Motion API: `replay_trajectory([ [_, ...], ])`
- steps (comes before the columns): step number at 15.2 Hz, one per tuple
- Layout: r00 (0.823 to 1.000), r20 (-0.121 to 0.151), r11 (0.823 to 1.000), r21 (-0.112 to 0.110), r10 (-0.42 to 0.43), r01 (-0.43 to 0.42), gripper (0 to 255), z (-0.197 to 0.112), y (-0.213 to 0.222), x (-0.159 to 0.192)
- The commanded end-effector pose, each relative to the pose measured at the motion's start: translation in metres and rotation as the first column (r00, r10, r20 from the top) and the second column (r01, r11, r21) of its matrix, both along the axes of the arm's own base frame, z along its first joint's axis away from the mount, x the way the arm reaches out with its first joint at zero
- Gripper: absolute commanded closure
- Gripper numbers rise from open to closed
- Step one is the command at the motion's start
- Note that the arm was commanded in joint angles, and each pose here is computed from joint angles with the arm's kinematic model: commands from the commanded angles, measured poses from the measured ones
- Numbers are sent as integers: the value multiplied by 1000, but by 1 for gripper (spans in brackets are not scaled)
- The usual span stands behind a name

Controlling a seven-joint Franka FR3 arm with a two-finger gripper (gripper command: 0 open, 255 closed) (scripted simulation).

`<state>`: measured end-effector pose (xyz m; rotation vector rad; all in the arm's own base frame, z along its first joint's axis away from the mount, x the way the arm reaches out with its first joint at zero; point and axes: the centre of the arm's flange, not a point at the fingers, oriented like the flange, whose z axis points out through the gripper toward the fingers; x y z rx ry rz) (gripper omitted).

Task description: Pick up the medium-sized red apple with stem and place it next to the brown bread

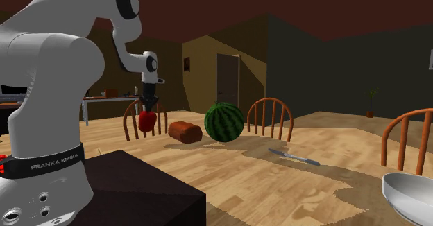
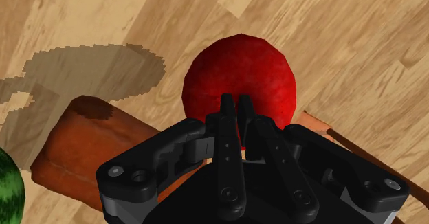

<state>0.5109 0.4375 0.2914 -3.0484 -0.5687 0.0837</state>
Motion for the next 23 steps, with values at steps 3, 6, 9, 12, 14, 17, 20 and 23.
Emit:
replay_trajectory([
  [3,1000,1,1000,0,0,0,255,-22,0,-1],
  [6,1000,1,1000,0,0,0,255,-38,0,-1],
  [9,1000,1,1000,0,0,0,255,-53,0,-1],
  [12,1000,1,1000,0,0,0,255,-69,0,-1],
  [14,1000,1,1000,0,0,0,255,-73,0,-1],
  [17,1000,1,1000,0,0,0,255,-73,0,-1],
  [20,1000,1,1000,0,0,0,255,-73,0,-1],
  [23,1000,1,1000,0,0,0,0,-73,0,-1],
])
